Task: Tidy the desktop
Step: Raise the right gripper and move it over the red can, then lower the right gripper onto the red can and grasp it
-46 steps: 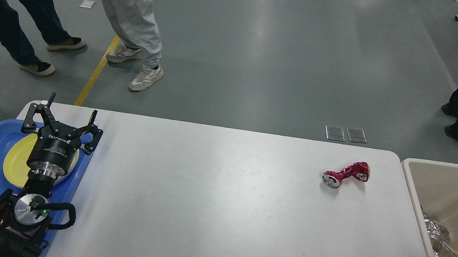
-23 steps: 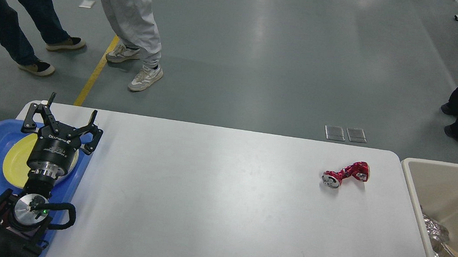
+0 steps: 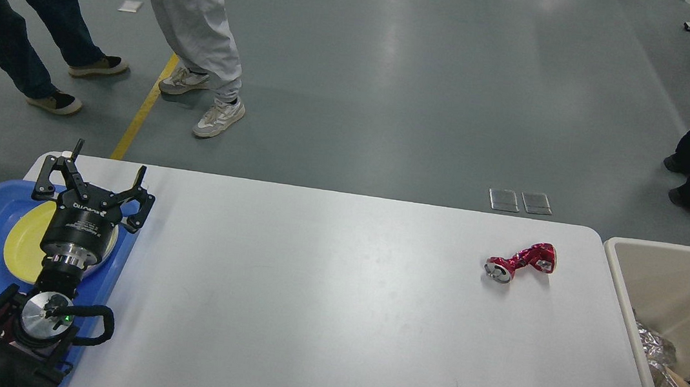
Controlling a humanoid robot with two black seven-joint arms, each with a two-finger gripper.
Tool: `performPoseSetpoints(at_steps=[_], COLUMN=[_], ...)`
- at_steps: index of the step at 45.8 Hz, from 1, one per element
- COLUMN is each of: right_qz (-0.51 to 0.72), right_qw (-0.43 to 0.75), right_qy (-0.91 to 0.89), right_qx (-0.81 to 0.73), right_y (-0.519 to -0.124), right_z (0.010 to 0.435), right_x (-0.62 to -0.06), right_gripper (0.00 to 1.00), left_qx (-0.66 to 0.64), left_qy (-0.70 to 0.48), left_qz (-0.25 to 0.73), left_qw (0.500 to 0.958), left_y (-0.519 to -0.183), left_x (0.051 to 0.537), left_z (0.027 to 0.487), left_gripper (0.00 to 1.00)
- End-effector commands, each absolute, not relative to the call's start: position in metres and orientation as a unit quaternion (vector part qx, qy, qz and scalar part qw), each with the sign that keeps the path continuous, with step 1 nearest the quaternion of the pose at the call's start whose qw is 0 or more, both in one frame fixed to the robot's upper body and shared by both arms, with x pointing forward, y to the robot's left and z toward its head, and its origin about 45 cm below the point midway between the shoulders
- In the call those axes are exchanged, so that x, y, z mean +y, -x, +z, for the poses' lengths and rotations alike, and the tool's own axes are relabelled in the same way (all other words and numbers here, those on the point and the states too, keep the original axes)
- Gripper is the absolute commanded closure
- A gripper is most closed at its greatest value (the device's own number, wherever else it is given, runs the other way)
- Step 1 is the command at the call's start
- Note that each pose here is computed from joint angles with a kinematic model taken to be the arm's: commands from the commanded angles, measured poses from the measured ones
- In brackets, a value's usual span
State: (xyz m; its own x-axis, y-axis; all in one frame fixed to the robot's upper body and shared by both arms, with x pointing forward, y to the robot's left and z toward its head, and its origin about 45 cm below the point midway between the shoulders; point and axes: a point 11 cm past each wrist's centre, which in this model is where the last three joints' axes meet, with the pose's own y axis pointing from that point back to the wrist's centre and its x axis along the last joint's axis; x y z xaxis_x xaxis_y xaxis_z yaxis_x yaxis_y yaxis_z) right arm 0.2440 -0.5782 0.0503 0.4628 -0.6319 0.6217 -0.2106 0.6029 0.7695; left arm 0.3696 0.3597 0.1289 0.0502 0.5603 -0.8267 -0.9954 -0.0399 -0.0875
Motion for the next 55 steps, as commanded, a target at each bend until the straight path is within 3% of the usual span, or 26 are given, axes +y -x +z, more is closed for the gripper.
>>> performPoseSetpoints(at_steps=[1, 11, 20, 34, 43, 55], right_qz=[-0.138, -0.129, -0.098, -0.043, -0.026, 0.012], right_qw=[0.751, 0.745, 0.753, 0.723, 0.720, 0.707], right_qy=[-0.452, -0.554, -0.616, -0.684, -0.692, -0.693], right_qx=[-0.462, -0.348, -0.212, -0.083, -0.041, -0.140], right_y=[-0.280, -0.348, -0.382, -0.356, -0.317, -0.337], right_z=[0.088, 0.174, 0.237, 0.330, 0.352, 0.359], right_x=[-0.575, -0.514, -0.427, -0.307, -0.272, -0.270], right_gripper=[0.00, 0.00, 0.00, 0.00, 0.04, 0.00], left_qx=[0.298, 0.298, 0.298, 0.297, 0.297, 0.297], left_qy=[0.366, 0.366, 0.366, 0.365, 0.365, 0.365], left_qz=[0.621, 0.621, 0.621, 0.622, 0.622, 0.622], left_qw=[0.626, 0.626, 0.626, 0.626, 0.626, 0.626], left_y=[-0.370, -0.370, -0.370, -0.370, -0.370, -0.370], left_x=[0.360, 0.360, 0.360, 0.360, 0.360, 0.360], left_z=[0.129, 0.129, 0.129, 0.129, 0.129, 0.129], left_gripper=[0.03, 0.03, 0.03, 0.03, 0.03, 0.03])
